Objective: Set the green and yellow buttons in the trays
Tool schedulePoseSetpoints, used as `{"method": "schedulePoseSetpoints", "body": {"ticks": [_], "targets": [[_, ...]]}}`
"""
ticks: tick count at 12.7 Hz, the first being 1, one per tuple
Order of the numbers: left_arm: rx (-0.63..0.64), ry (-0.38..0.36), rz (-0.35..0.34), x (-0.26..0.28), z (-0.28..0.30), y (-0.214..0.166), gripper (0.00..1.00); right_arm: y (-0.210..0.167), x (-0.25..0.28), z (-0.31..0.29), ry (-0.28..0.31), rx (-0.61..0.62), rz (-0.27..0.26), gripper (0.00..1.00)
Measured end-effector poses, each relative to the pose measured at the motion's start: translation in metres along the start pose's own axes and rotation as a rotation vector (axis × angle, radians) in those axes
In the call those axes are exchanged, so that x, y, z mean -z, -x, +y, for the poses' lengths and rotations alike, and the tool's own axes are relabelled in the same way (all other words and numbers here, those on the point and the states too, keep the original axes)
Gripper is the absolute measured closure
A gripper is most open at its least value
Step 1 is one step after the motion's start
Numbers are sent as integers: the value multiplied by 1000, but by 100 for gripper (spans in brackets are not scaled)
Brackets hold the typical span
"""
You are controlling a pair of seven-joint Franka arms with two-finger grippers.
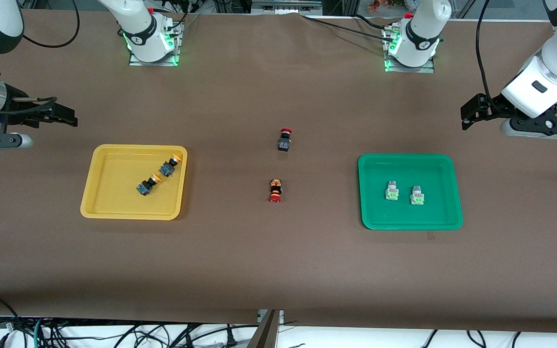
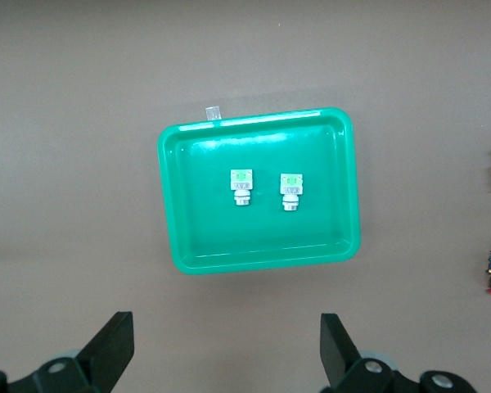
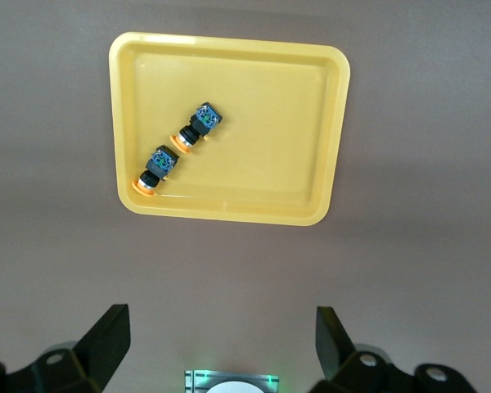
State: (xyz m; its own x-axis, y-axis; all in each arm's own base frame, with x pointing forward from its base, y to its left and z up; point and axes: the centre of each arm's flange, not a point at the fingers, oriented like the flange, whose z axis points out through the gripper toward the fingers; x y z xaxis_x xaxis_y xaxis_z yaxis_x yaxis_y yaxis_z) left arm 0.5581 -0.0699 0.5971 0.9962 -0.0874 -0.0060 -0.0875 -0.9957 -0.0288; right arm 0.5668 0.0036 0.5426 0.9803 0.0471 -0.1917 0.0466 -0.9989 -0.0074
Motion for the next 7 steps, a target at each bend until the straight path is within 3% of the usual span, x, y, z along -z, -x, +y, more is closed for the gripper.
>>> {"method": "schedulePoseSetpoints", "body": {"ticks": [7], "targets": [[0, 0, 0, 0, 0, 0, 0, 6, 6, 27, 9, 44, 11, 0]]}}
